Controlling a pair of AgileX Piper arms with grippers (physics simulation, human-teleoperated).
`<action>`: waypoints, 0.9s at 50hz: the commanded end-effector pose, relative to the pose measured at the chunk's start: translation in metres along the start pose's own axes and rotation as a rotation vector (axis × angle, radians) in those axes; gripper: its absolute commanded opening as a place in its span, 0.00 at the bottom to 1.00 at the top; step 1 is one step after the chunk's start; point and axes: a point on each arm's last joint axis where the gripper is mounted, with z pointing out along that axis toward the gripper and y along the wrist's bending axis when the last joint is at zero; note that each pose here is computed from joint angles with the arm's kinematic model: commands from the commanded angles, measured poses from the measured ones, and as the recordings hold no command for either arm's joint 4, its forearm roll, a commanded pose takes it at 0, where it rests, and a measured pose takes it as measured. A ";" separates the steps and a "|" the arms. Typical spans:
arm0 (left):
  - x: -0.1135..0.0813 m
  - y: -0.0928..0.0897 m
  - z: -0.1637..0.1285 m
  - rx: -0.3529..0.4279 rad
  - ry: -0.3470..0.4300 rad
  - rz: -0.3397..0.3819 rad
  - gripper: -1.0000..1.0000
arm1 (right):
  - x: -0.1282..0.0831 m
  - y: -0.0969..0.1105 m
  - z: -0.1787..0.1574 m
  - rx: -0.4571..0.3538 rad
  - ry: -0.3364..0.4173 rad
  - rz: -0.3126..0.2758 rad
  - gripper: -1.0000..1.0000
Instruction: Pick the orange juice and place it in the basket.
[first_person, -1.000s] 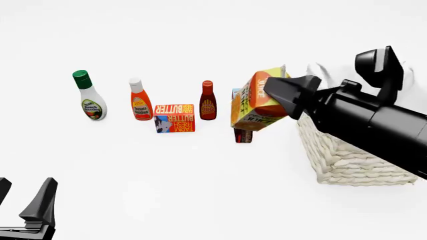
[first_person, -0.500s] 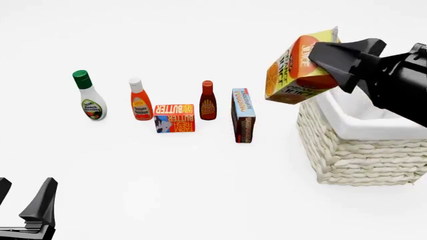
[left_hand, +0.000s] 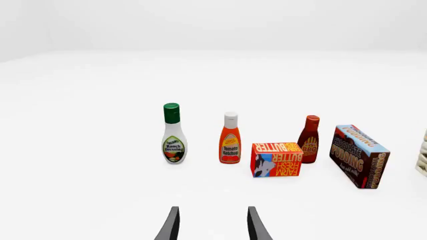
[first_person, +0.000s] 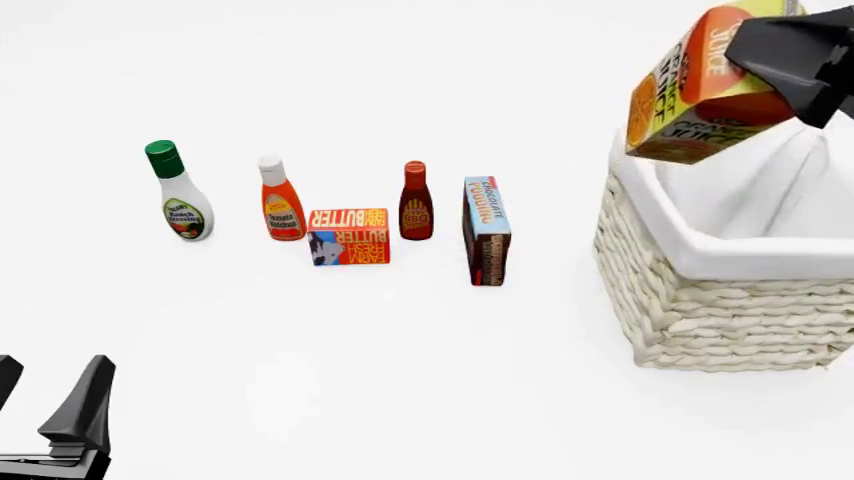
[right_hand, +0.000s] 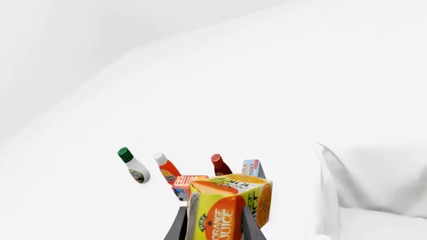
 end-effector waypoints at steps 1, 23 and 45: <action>0.000 0.000 0.000 0.000 0.000 0.000 1.00 | -0.020 -0.002 -0.001 0.055 -0.019 -0.034 0.00; 0.000 0.000 0.000 0.000 0.000 0.000 1.00 | -0.041 -0.011 0.012 0.158 -0.001 -0.073 0.00; 0.000 0.000 0.000 0.000 0.000 0.000 1.00 | -0.039 -0.037 0.037 0.270 0.001 -0.066 0.00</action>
